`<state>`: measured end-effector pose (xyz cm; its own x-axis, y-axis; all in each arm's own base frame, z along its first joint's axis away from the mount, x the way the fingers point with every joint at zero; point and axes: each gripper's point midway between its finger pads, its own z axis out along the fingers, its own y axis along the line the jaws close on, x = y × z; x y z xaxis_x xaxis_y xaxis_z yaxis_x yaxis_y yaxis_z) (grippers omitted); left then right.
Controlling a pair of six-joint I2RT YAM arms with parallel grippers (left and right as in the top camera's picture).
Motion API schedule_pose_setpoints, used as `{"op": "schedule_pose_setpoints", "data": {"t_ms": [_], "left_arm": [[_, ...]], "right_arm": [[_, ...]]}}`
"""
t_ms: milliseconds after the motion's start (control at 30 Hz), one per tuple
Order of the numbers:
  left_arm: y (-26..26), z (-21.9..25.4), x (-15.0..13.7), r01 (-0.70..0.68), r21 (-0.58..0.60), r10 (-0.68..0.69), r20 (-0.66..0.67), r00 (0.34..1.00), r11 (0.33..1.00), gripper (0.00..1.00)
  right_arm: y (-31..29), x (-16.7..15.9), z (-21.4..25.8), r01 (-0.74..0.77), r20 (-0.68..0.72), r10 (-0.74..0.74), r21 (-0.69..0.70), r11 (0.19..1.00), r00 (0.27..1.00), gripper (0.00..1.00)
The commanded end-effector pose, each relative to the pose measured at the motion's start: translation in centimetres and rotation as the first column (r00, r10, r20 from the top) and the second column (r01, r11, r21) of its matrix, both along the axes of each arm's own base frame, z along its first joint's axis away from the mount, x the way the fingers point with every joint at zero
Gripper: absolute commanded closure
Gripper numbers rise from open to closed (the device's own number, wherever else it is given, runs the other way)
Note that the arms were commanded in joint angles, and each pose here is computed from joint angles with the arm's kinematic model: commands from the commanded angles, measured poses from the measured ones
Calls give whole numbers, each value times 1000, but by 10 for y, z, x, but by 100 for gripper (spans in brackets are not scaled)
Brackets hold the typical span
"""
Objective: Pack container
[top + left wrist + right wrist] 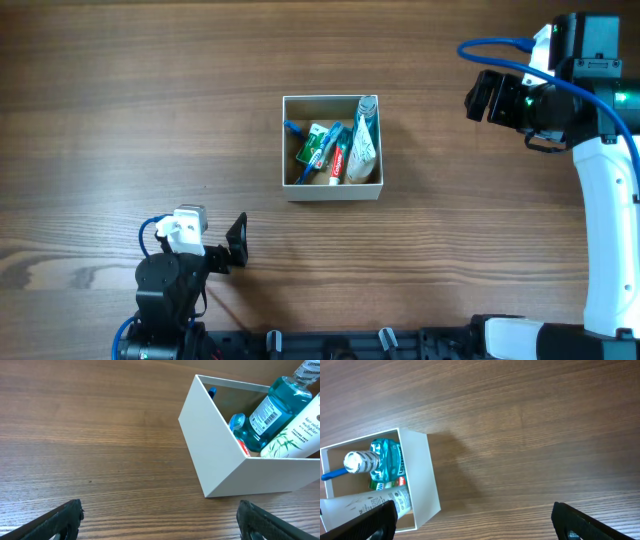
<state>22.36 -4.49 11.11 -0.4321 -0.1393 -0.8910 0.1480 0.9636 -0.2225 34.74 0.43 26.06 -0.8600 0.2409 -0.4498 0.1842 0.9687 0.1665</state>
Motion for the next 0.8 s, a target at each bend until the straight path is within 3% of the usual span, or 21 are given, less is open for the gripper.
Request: {"op": "schedule_pose_setpoints", "data": {"t_ms": [0,100,167,267,533,767], "left_arm": [[-5,-2,-2,36,2,-36,6,999,999,0],[-5,-2,-2,35,2,-35,7,999,999,0],[-5,-2,-2,36,2,-36,6,999,999,0],[-5,-2,-2,35,2,-35,6,999,999,0],[-5,-2,-2,36,2,-36,7,999,999,0],[-5,-2,-2,36,2,-36,6,999,999,0]], "right_arm": [[1,-8,17,7,50,-7,4,1000,999,0],[-6,-22,61,3,257,21,-92,996,966,0],[7,-25,81,-100,422,151,-142,985,894,0],[13,-55,66,-146,570,257,-234,961,780,0],[12,-128,-68,-128,625,250,-235,964,739,0],[13,-135,-127,-128,634,252,-235,963,731,0]]}}
